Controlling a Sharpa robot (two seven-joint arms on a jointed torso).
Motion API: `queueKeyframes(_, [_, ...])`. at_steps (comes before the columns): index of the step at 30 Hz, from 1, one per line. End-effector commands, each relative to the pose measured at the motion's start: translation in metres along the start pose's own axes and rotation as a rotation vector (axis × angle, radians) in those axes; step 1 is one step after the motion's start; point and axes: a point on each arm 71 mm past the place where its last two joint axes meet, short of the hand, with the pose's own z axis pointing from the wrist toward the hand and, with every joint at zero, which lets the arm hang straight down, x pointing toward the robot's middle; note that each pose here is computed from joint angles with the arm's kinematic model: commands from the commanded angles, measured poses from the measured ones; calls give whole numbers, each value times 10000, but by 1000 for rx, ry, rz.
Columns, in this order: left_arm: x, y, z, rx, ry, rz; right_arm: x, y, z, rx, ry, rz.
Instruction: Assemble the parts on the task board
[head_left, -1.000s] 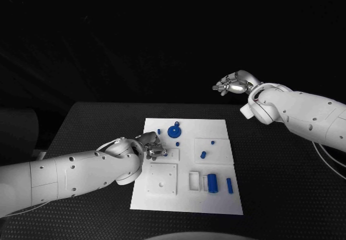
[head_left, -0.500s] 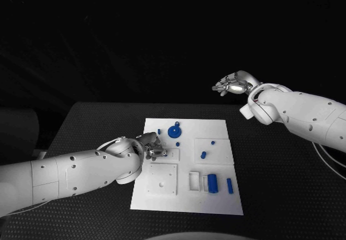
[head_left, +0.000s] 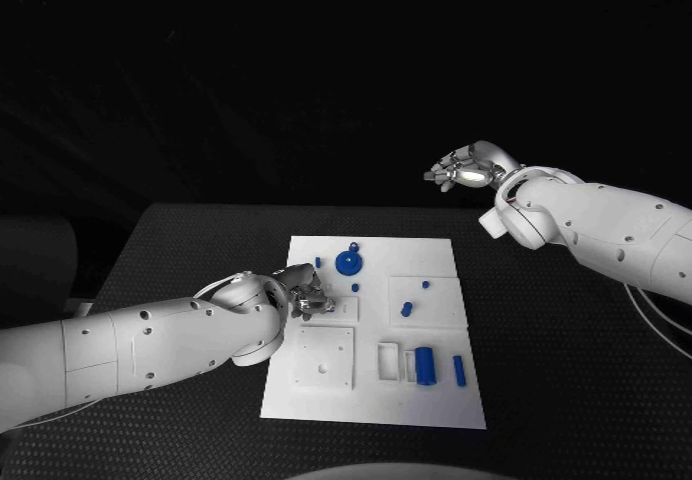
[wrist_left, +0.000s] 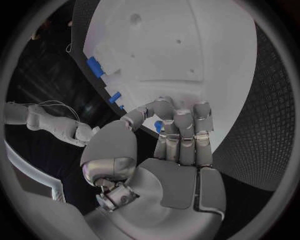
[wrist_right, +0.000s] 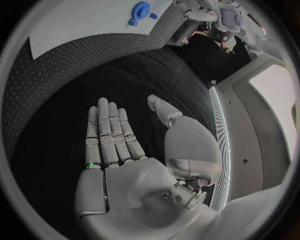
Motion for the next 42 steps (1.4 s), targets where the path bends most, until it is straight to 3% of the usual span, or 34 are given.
queueKeyframes(1, [72,-33,-3,11,43,18,12,4,-1,-3,12,4])
queueKeyframes(22, [110,-114,23,29,69,27,25,2,2,0,21,5])
queueKeyframes(42, [100,-68,47,7,79,17,44,-24,-4,6,27,6])
